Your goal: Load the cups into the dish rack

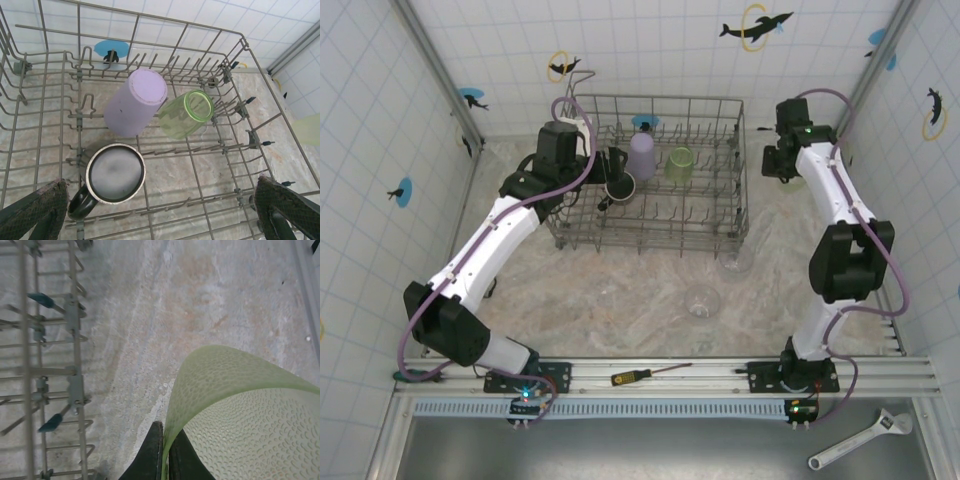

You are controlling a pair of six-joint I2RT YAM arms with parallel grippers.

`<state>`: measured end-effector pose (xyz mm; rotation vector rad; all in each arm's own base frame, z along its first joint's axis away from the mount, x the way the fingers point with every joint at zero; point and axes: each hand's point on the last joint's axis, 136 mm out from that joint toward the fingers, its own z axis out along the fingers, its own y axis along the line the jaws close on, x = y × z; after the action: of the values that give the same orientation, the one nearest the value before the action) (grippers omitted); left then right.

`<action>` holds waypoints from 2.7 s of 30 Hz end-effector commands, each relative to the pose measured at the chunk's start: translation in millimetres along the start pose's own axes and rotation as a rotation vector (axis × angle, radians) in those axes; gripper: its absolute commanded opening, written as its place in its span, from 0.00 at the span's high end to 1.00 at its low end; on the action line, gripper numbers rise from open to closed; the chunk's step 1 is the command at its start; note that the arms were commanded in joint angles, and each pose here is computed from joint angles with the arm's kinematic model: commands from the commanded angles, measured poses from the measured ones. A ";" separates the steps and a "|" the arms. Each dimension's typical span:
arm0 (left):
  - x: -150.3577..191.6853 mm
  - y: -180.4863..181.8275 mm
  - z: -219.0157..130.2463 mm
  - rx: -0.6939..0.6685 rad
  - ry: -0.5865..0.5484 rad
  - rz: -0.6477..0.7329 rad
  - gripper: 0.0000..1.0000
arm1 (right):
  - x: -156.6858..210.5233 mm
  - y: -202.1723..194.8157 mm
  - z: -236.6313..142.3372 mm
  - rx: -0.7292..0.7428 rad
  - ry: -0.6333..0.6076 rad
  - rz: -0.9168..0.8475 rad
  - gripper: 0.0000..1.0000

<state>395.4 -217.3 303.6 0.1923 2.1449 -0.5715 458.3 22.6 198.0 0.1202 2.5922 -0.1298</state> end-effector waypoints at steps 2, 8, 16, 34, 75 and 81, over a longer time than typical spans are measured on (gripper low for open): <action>2.5 3.5 5.8 -0.003 0.015 0.001 0.02 | -25.4 17.0 -56.2 0.018 -0.150 -0.067 1.00; 1.1 2.8 9.6 -0.003 0.023 -0.009 0.02 | -46.4 45.2 -99.8 -0.047 -0.313 -0.088 1.00; -0.9 -1.0 15.2 0.015 0.027 -0.032 0.02 | -53.8 96.5 -139.5 -0.186 -0.459 -0.140 1.00; -11.1 -27.3 23.5 0.168 0.021 -0.145 0.02 | -1.6 165.8 -171.4 -0.677 -0.575 -0.059 1.00; -49.5 -66.1 44.4 0.713 0.079 -0.573 0.02 | 2.5 200.1 -221.4 -1.530 -0.613 0.144 1.00; -42.4 -66.0 45.1 0.718 0.085 -0.594 0.02 | -2.5 207.5 -225.5 -1.552 -0.612 0.141 1.00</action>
<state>437.1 -293.9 327.1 -0.0586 2.0131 -1.6501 371.2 250.2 354.9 -0.2132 1.5570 1.5349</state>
